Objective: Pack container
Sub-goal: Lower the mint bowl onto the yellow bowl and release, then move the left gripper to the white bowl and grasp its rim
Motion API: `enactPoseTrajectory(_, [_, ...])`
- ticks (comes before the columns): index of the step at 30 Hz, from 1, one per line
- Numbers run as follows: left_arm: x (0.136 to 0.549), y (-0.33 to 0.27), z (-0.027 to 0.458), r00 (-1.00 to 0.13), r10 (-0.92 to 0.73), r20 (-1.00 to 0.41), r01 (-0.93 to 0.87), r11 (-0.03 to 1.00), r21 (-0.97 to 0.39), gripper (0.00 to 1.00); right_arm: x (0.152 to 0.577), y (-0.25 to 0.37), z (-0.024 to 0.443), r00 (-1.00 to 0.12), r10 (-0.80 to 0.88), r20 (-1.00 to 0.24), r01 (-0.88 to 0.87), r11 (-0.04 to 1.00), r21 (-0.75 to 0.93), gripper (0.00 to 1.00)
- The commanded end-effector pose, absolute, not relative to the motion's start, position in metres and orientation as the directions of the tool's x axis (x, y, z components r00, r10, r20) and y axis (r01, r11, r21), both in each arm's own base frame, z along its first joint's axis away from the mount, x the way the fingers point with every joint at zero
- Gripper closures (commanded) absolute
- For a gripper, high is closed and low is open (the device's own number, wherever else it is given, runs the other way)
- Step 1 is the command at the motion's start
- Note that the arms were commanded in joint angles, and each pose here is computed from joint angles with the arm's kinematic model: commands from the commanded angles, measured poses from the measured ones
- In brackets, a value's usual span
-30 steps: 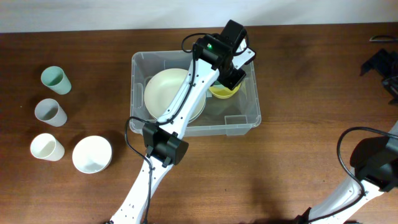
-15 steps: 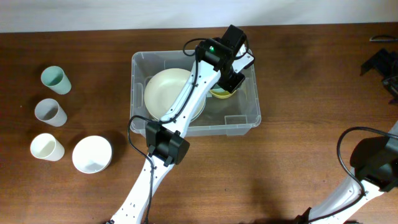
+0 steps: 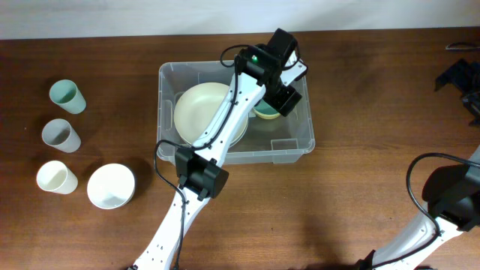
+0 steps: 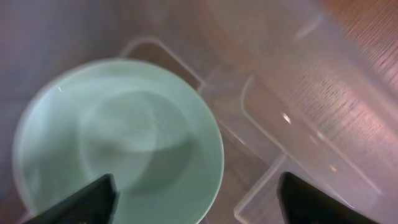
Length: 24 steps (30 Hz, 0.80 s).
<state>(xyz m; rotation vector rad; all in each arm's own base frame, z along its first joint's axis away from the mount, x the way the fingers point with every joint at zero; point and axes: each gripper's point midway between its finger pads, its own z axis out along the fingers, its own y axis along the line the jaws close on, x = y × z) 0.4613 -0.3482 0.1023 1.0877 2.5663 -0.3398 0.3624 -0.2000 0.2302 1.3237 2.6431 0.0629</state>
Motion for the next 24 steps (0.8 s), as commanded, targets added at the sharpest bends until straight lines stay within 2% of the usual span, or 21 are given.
enactPoseTrajectory(1, [0.482, -0.319, 0.19, -0.625, 0.568, -0.535, 0.654, 0.755, 0.037, 0.04, 0.362, -0.198, 0.232, -0.593, 0.792, -0.147, 0.784, 0.609, 0.122, 0.01])
enactPoseTrajectory(4, [0.492, -0.264, 0.238, -0.67, 0.479, -0.567, 0.483, 0.862, 0.157, 0.01, 0.362, -0.198, 0.232, -0.593, 0.792, -0.147, 0.784, 0.609, 0.122, 0.01])
enactPoseTrajectory(7, [0.486, -0.206, 0.275, -0.734, 0.346, -0.584, 0.293, 0.938, 0.187, 0.01, 0.362, -0.198, 0.232, -0.593, 0.792, -0.147, 0.784, 0.609, 0.122, 0.01])
enactPoseTrajectory(9, [0.475, -0.163, 0.293, -0.781, 0.216, -0.585, 0.141, 0.975, 0.173, 0.01, 0.362, -0.198, 0.232, -0.593, 0.792, -0.147, 0.784, 0.609, 0.122, 0.01])
enactPoseTrajectory(14, [0.469, -0.121, 0.331, -0.774, 0.043, -0.632, 0.079, 0.996, -0.03, 0.01, 0.362, -0.198, 0.232, -0.593, 0.792, -0.147, 0.783, 0.609, 0.122, 0.01])
enactPoseTrajectory(19, [0.467, -0.075, 0.336, -0.79, -0.018, -0.613, 0.014, 0.999, -0.048, 0.01, 0.362, -0.198, 0.232, -0.593, 0.792, -0.147, 0.784, 0.609, 0.122, 0.01])
enactPoseTrajectory(24, [0.448, -0.038, 0.3, -0.886, -0.065, -0.459, -0.066, 0.998, -0.014, 0.01, 0.362, -0.198, 0.232, -0.593, 0.792, -0.147, 0.784, 0.609, 0.122, 0.01])
